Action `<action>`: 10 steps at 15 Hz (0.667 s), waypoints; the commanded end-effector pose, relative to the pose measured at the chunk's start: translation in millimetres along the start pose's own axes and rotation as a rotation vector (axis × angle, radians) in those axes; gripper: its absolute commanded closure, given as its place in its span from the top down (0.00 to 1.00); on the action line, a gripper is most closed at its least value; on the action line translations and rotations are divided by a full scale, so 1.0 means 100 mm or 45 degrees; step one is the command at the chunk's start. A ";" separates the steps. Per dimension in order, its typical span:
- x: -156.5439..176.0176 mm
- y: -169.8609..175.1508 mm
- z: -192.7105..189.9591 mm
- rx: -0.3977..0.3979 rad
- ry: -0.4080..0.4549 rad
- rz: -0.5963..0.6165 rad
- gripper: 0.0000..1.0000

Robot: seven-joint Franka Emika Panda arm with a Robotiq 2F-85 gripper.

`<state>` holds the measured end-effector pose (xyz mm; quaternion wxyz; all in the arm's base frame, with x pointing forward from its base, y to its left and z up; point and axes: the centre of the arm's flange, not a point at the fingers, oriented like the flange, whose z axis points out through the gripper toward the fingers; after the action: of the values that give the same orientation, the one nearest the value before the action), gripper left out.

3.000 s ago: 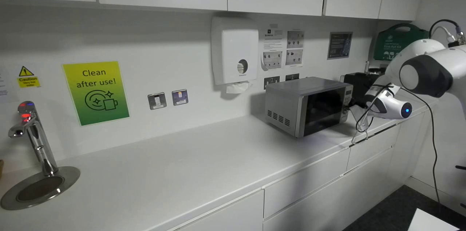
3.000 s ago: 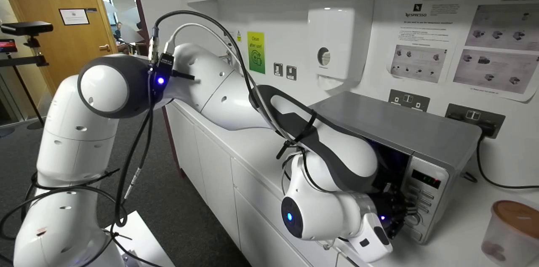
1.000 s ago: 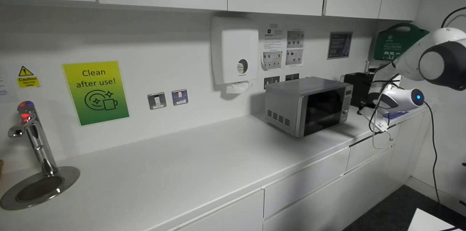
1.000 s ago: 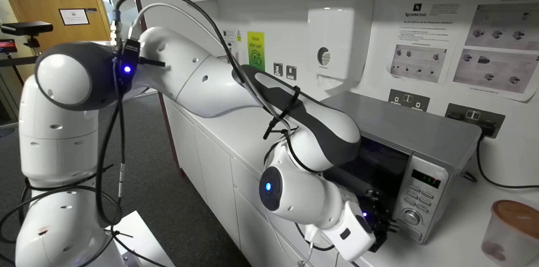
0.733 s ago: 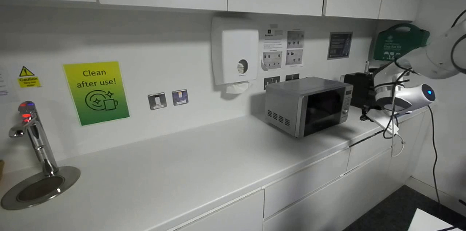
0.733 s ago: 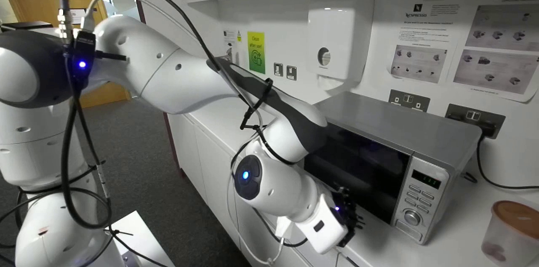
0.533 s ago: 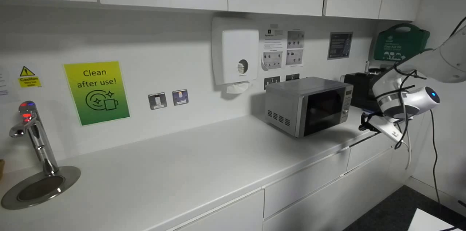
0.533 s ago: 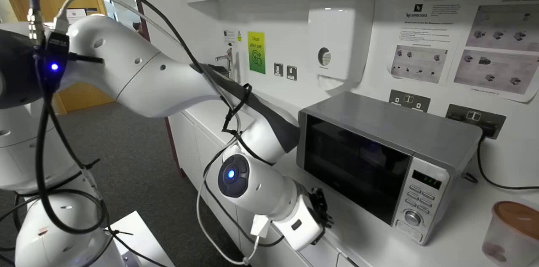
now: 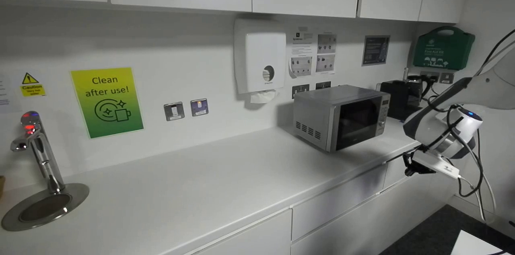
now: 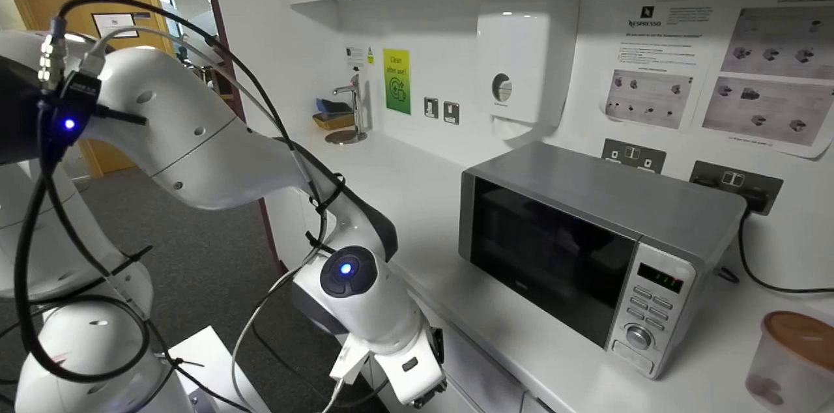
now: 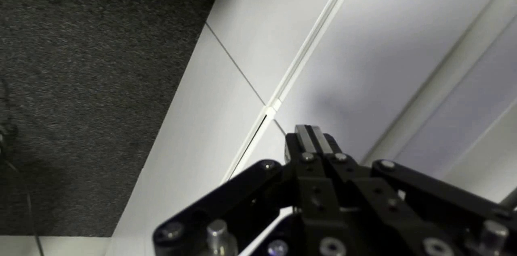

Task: Press the last button from the left on the microwave

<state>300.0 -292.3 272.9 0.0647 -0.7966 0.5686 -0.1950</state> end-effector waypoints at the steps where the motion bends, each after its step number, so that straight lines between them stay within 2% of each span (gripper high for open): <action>1: -0.06 -0.12 -0.76 -0.008 0.134 -0.026 0.00; 3: -0.06 -0.14 -0.92 0.059 0.220 -0.071 0.00; 6: 0.02 -0.22 -1.29 0.133 0.251 -0.086 0.00; 8: 0.09 -0.26 -1.56 0.151 0.226 -0.087 0.00; 10: 0.11 -0.25 -1.82 0.114 0.134 -0.061 0.00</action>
<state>283.7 -293.6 384.4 0.0448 -0.7957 0.5303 -0.2891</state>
